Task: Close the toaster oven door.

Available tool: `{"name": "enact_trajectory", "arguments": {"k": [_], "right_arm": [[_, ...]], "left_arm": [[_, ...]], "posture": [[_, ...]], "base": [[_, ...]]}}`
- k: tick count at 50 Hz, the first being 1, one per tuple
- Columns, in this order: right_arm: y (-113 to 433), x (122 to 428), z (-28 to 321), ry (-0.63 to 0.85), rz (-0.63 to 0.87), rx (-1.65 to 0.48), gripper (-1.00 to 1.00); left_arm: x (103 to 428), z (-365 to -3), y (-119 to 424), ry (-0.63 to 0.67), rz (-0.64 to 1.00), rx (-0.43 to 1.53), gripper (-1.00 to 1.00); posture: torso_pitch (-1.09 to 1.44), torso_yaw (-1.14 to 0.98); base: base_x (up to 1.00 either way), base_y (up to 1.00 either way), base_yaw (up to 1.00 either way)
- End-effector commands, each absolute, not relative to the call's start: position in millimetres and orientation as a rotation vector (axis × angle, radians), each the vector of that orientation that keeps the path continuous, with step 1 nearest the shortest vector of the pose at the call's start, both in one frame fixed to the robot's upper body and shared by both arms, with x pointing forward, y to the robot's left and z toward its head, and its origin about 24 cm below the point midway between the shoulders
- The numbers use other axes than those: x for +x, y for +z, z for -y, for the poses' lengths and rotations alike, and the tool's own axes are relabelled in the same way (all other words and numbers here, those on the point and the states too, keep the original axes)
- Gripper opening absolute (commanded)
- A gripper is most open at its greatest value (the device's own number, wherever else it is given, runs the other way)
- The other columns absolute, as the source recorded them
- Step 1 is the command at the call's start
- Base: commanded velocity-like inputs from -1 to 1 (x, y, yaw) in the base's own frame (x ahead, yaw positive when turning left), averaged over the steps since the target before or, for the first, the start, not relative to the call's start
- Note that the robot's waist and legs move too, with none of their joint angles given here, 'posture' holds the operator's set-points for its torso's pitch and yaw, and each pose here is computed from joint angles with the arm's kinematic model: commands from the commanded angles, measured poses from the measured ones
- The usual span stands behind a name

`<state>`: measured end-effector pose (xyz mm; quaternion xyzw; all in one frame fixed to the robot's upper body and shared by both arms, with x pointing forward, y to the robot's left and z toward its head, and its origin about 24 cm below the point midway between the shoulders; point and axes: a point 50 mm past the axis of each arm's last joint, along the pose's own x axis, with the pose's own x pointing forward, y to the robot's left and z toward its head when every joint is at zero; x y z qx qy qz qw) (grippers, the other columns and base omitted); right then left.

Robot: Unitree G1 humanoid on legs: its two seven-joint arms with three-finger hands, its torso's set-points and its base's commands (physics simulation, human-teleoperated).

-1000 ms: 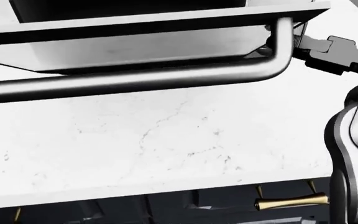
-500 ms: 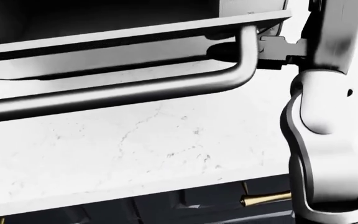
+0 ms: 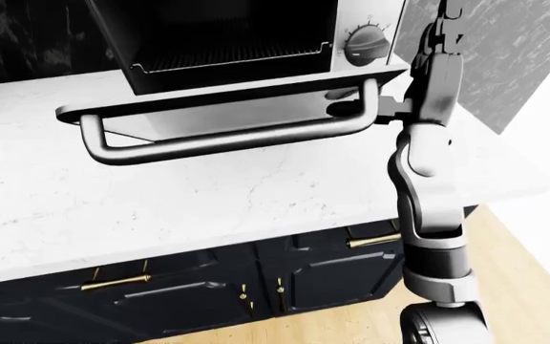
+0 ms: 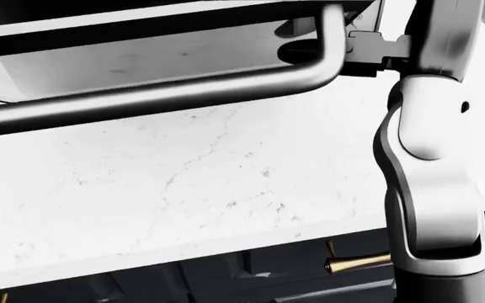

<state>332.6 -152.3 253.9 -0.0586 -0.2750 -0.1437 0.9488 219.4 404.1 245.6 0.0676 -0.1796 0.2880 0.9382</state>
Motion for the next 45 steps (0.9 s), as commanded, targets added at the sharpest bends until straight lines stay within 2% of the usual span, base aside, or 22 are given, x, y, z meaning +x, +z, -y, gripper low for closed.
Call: {"name": "enact_trajectory", "arguments": {"k": [1,23,33,45], "right_arm": [[278,324,148,-0.287,0.678,-0.098,1.00],[279,331,143,-0.285,0.676,-0.104,1.00],[282,338,139,-0.281,0.683,-0.100,1.00],[286,339,137,-0.275,0.688,-0.094,1.00]], "left_arm": [[213,-398,267,0.573,0.454,0.179,1.00],[199,-343,259,0.422,0.496,0.170,1.00],[195,-336,254,0.402,0.490,0.181,1.00],[183,-317,251,0.302,0.484,0.117,1.00]], "posture": [[0.00,0.00],[0.00,0.00],[0.00,0.00],[0.00,0.00]], "base": [[0.00,0.00,0.00],[0.00,0.00,0.00],[0.00,0.00,0.00],[0.00,0.00,0.00]]}}
